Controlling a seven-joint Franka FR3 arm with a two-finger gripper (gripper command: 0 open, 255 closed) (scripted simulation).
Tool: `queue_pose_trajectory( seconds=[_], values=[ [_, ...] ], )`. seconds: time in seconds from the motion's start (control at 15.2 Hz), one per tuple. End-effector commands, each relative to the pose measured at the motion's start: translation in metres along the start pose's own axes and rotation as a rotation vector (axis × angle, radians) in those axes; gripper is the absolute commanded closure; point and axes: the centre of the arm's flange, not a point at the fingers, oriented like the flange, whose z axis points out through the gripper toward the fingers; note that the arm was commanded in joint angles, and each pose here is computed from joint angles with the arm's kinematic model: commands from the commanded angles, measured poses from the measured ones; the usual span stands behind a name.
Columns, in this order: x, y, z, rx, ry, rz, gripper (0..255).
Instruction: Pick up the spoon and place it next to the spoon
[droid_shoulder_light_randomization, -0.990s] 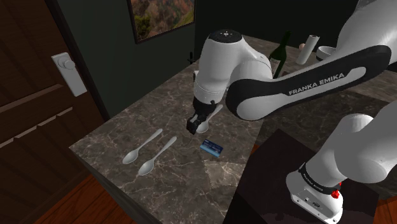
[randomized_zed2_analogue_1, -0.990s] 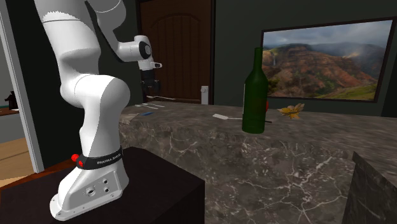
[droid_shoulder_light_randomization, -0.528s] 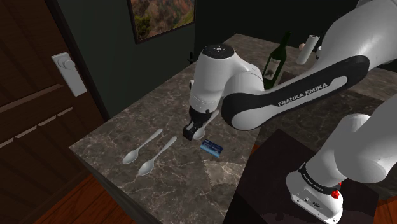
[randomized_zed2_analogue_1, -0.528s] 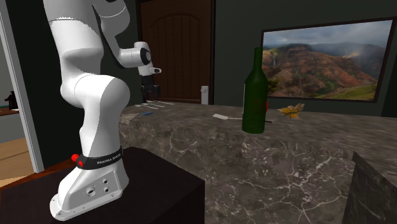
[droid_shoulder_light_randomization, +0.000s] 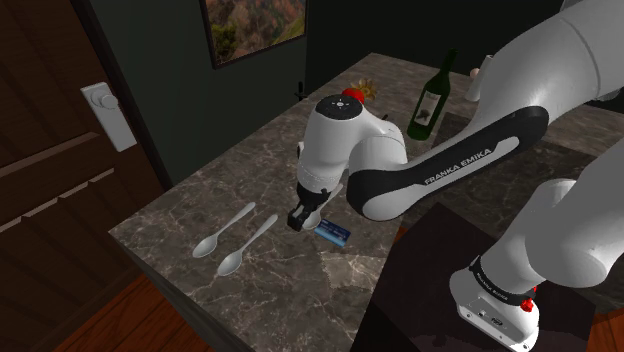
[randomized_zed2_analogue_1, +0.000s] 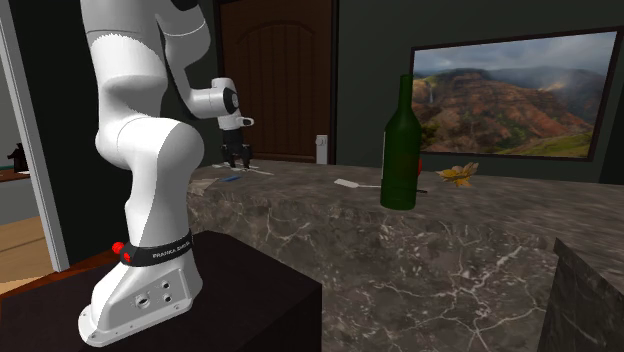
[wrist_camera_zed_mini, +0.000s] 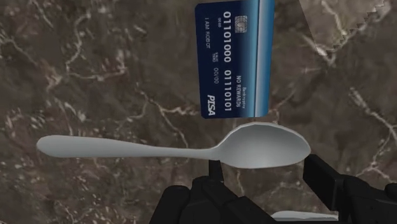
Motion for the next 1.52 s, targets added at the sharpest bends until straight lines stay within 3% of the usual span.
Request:
queue_pose_trajectory(
  seconds=[0.0,0.4,0.46,0.79,1.06,1.45],
  values=[
    [-0.001,0.000,0.003,0.000,0.000,0.000,255],
    [-0.001,0.000,0.003,0.000,0.000,0.000,255],
    [-0.001,0.000,0.003,0.000,0.000,0.000,0],
    [-0.001,0.000,0.003,0.000,0.000,0.000,0],
    [-0.001,0.000,-0.047,0.000,0.000,0.000,0],
    [-0.001,0.000,-0.047,0.000,0.000,0.000,0]
  ],
)
